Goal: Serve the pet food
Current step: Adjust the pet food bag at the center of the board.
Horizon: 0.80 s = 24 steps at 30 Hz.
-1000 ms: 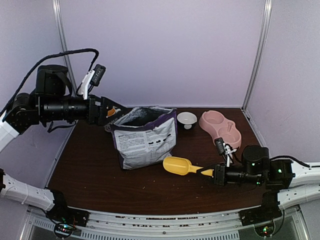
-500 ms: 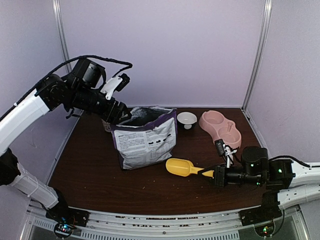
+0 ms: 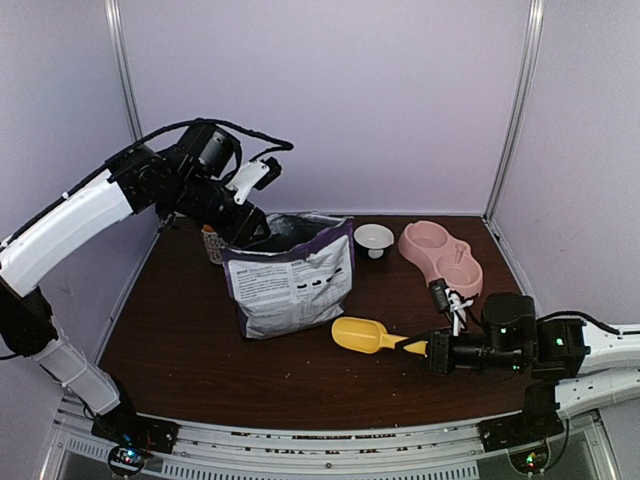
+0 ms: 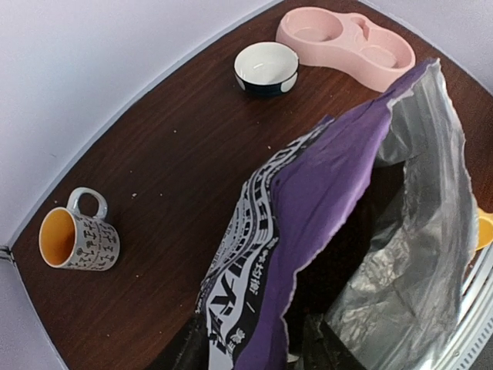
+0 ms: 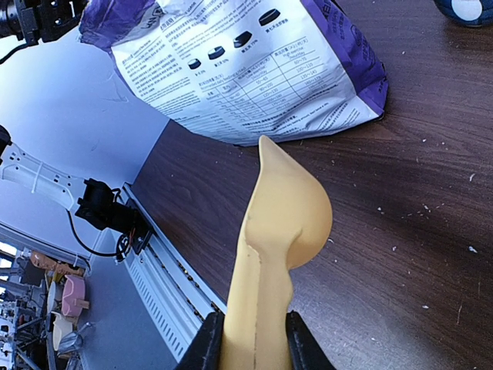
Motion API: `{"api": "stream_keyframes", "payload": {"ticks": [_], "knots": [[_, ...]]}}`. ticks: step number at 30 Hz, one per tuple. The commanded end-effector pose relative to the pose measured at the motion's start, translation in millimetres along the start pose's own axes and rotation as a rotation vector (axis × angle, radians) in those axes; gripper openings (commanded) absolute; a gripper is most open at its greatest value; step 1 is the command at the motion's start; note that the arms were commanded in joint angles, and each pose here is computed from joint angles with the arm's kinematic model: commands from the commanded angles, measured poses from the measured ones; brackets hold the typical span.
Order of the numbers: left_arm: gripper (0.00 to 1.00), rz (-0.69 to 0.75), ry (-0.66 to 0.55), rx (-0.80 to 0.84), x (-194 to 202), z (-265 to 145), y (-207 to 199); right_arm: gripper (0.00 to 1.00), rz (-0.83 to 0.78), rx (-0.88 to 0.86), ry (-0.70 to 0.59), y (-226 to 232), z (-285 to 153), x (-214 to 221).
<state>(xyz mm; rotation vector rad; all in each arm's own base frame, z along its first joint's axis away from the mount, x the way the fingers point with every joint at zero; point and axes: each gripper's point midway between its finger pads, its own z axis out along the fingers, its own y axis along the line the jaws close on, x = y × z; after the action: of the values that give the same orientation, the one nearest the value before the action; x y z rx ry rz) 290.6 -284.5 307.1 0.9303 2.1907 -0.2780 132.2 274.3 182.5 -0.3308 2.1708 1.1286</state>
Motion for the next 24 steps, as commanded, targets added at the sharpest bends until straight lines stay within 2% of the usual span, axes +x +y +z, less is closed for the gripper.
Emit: {"api": "stream_keyframes", "payload": {"ticks": [1, 6, 8, 15, 20, 24], "knots": [[0.37, 0.054, -0.005, -0.012, -3, 7, 3, 0.0, 0.012, -0.007, -0.061, 5, -5, -16], [0.1, 0.059, -0.049, 0.024, 5, 16, -4, 0.0, -0.004, -0.003, -0.072, 5, -11, -20], [0.01, 0.069, -0.091, 0.052, 3, 13, -10, 0.0, -0.023, 0.011, -0.069, 5, -15, -21], [0.0, 0.133, -0.257, 0.191, -2, -4, -35, 0.0, -0.09, 0.036, -0.105, 11, -42, -40], [0.0, 0.15, -0.296, 0.257, 2, 3, -52, 0.0, -0.11, -0.006, -0.172, 26, -64, -60], [0.0, 0.157, -0.308, 0.306, 6, 8, -65, 0.0, -0.123, -0.121, -0.21, 51, -76, -72]]}}
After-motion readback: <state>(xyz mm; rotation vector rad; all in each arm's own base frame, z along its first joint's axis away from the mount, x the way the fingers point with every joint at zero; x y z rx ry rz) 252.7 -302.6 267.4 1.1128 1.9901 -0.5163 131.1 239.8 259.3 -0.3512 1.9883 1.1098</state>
